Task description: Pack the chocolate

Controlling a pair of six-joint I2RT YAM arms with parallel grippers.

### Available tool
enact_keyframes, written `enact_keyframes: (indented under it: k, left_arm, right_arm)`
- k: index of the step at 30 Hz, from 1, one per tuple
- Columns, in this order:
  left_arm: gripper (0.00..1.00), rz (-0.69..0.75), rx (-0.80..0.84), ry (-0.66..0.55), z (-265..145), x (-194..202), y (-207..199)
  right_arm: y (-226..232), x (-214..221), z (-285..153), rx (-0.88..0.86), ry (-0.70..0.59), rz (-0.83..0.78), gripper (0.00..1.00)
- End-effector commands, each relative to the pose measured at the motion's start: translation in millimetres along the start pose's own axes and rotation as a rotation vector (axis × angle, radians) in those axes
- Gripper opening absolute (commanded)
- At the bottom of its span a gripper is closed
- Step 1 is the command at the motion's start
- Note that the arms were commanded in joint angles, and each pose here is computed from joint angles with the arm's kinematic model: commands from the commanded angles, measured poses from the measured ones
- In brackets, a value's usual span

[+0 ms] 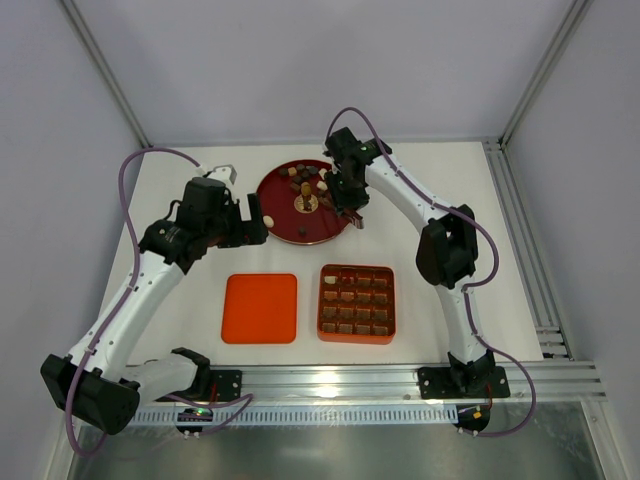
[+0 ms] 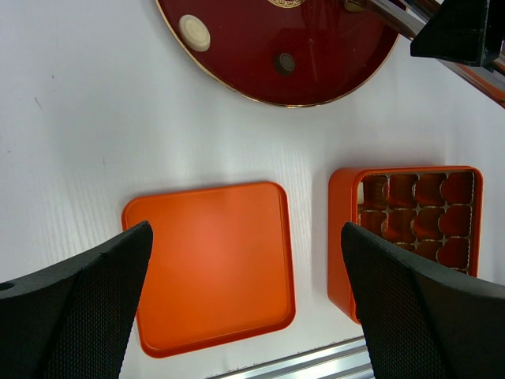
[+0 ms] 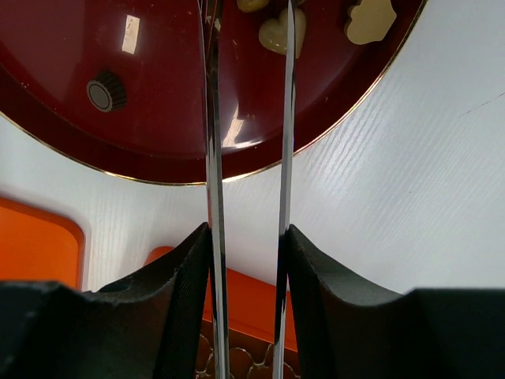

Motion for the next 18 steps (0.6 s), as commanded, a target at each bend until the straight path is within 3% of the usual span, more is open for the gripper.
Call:
enact_keyframes:
  k: [1,18]
  left_arm:
    - [1.0,0.003,0.025,-0.047,-10.8,-10.3,-5.0]
    - [1.0,-0.001,0.028,-0.052,-12.6,-10.7,-5.0]
  right_arm:
    - [4.2,-11.7,-31.0,-0.017,-0.079,0.003,0.44]
    - [5.5,-10.0,-34.2,-0.019,-0.079,0.006,0.4]
Point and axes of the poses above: each gripper's point midway between its finger pads, its own z axis out along the fingers, its own y axis along the line the jaws close on, x = y × z, the point moved 7 cm from there along -z, back along the fingers, and after that the axes turned 4 degrees about -z, right-handed, at the moved point
